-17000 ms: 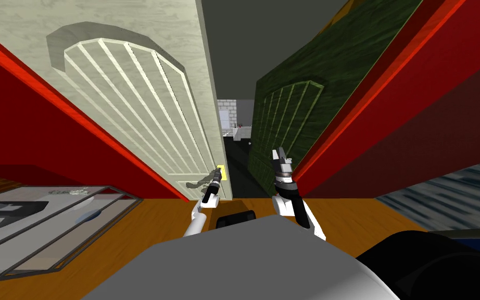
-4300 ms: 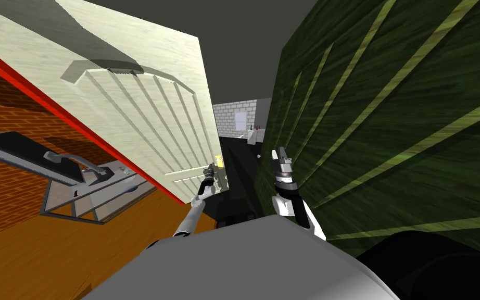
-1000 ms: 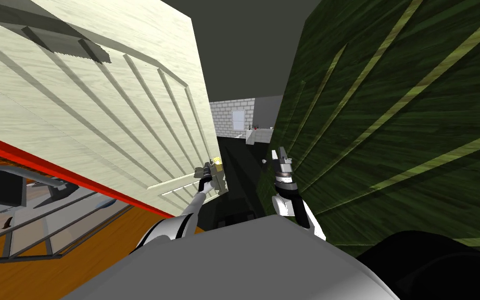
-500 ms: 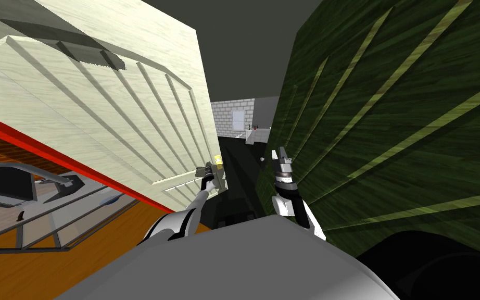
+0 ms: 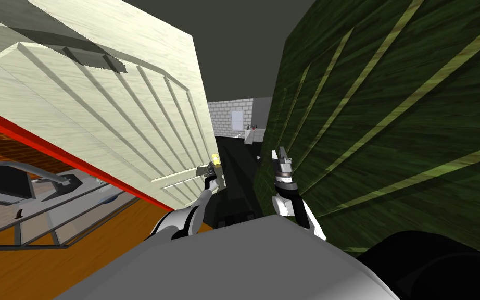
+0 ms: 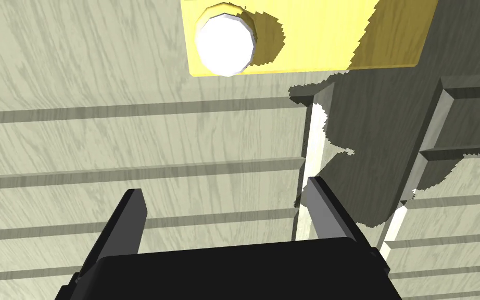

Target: Push the door open

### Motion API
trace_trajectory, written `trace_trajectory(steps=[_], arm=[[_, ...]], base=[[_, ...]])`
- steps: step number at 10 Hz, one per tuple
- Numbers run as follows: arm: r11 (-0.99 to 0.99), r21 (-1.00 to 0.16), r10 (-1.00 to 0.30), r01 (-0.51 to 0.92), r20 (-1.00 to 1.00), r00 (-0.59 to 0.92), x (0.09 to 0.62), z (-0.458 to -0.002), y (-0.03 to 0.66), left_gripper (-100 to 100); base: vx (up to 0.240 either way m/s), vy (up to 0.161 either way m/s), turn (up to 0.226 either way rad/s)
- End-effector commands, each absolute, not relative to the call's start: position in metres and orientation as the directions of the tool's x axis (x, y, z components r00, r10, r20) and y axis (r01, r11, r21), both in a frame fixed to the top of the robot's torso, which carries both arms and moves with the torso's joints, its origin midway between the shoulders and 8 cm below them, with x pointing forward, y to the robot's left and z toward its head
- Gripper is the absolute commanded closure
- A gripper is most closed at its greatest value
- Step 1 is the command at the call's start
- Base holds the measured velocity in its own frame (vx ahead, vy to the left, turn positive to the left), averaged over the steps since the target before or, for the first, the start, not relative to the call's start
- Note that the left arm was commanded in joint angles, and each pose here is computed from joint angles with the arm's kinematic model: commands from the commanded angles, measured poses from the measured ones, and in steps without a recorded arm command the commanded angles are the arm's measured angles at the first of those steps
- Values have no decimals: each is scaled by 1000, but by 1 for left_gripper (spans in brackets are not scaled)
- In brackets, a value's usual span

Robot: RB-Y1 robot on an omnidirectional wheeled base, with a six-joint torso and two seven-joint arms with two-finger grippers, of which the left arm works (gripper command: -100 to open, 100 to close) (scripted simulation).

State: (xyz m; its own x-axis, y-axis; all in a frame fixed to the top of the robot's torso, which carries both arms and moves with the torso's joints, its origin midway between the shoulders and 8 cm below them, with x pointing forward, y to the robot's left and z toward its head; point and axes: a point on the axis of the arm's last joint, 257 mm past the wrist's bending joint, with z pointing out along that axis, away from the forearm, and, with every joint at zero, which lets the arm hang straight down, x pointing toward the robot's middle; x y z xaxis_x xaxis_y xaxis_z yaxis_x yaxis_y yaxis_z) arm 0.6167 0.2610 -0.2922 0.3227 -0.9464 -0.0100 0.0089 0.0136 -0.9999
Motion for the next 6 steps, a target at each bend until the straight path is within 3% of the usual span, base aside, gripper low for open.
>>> trace_trajectory(steps=[1, 4, 6], arm=[[6, -1000, -948, 13, -1, 318, 620, -290, 251, -100], [6, -1000, -949, 5, -4, 316, 620, -293, 251, -100], [30, -999, -942, 11, -25, 334, 620, -289, 269, -100]], base=[[-52, -158, -13], [9, -31, 2], [75, 124, 25]])
